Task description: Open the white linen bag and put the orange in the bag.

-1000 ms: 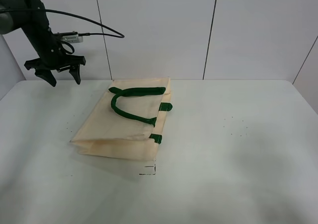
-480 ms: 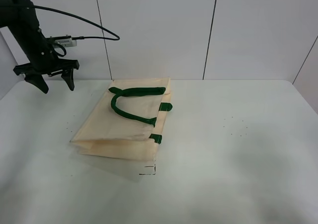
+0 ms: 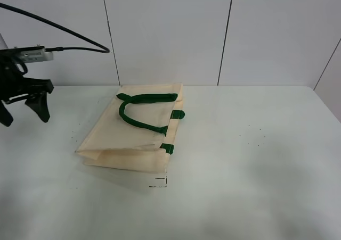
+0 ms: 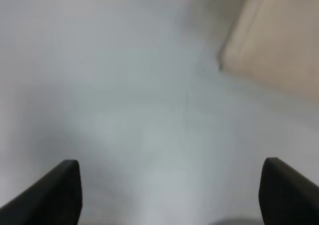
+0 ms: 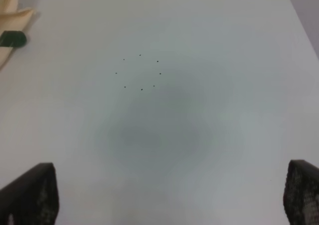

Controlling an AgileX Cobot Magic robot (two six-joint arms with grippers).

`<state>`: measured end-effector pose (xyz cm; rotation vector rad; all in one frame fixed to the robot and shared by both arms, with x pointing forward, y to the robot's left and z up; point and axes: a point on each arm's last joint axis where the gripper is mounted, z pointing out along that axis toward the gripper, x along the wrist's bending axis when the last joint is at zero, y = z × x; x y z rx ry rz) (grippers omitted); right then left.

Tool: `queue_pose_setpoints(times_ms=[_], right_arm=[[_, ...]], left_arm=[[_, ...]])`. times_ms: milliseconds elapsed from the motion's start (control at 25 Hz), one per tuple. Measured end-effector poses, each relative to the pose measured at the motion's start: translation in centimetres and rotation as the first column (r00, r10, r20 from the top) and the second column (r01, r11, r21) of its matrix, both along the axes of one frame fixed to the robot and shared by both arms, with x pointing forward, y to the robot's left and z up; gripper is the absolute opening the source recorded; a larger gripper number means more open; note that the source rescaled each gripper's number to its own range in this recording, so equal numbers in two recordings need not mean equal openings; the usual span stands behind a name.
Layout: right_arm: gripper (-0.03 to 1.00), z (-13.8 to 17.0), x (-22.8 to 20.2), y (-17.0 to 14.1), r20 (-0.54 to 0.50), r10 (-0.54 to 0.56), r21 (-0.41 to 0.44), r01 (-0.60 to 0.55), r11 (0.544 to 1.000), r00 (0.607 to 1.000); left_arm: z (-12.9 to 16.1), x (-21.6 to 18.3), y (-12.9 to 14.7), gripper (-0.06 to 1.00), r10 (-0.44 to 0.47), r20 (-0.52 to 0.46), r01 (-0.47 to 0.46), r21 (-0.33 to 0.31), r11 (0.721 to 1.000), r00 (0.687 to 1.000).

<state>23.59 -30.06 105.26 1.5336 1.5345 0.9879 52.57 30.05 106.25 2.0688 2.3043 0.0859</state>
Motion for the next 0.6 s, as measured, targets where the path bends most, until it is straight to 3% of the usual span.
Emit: queue_pose_setpoints(times_ms=[200,400,600], right_arm=[[1.0,0.0,0.0,0.0,0.0,0.0,0.0,0.0,1.0,1.0],[1.0,0.0,0.0,0.0,0.0,0.0,0.0,0.0,1.0,1.0],[1.0,0.0,0.0,0.0,0.0,0.0,0.0,0.0,1.0,1.0]], left_arm=[[2.2,-7.5,0.1,0.99,-0.055,0.098,0.054,0.009,0.998,0.994],[2.5,-14.2,0.1,0.99,-0.102,0.205,0.099,0.027,0.995,0.973],[1.1,-19.7,0.1,0.99,-0.117,0.383,0.107,0.049,0.993,0.916]])
